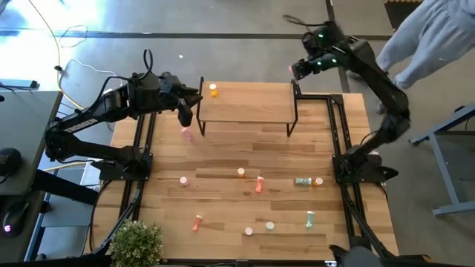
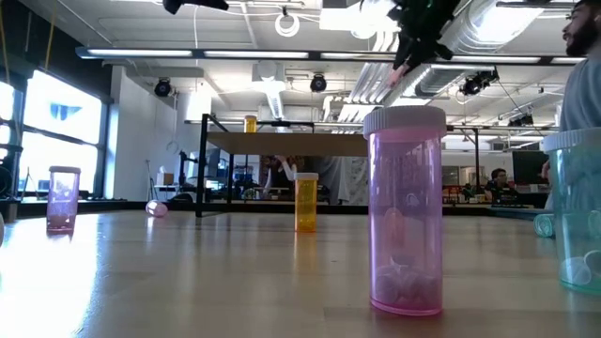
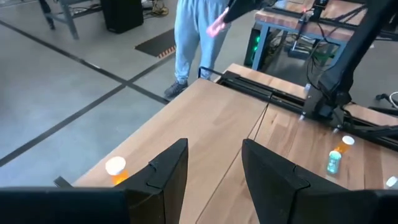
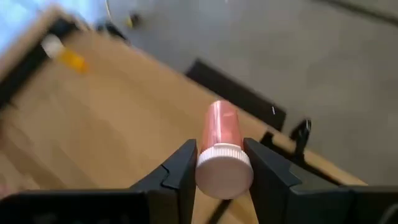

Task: Pick and place medicine bottles onto shelf by color
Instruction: Put the top pink medicine bottle on the shelf

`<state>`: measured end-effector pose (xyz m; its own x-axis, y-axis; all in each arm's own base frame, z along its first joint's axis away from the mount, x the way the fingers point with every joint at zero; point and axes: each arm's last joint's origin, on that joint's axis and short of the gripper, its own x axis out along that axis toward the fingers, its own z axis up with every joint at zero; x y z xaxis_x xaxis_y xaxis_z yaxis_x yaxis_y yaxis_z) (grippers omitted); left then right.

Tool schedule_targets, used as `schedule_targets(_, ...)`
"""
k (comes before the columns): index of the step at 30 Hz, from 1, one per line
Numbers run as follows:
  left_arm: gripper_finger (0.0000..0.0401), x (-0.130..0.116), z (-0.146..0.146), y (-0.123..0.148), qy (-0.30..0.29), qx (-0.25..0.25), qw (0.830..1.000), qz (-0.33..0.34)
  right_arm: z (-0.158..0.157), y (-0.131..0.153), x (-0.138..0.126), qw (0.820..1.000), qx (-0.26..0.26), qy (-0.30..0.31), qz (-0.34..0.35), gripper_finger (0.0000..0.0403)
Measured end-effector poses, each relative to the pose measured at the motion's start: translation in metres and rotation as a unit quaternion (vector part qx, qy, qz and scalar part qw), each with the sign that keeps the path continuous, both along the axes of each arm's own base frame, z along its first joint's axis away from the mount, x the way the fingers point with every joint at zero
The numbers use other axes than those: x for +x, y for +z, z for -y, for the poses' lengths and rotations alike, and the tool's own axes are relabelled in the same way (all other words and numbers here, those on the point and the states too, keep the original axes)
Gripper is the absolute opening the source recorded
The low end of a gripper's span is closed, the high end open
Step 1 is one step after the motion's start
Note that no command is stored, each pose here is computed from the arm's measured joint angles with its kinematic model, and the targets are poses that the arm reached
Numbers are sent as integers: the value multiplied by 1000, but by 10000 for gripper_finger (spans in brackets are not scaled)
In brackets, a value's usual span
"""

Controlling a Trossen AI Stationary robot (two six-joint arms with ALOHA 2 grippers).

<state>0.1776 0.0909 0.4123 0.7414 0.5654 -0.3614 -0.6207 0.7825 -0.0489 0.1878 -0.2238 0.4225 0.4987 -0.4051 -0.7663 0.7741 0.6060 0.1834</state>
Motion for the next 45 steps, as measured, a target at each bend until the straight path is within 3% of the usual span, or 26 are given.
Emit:
schedule_targets(10,140,0,0,0,0,0,1000,0,14,-23,42,988,67,78,-113,108)
schedule_targets(14,140,0,0,0,0,0,1000,0,20,-36,55,982,85,79,-147,108)
schedule_targets(26,140,0,0,0,1,0,1000,0,34,-72,77,970,136,84,-184,108)
schedule_targets(45,140,0,0,0,1,0,1000,0,43,-93,88,963,139,84,-216,108)
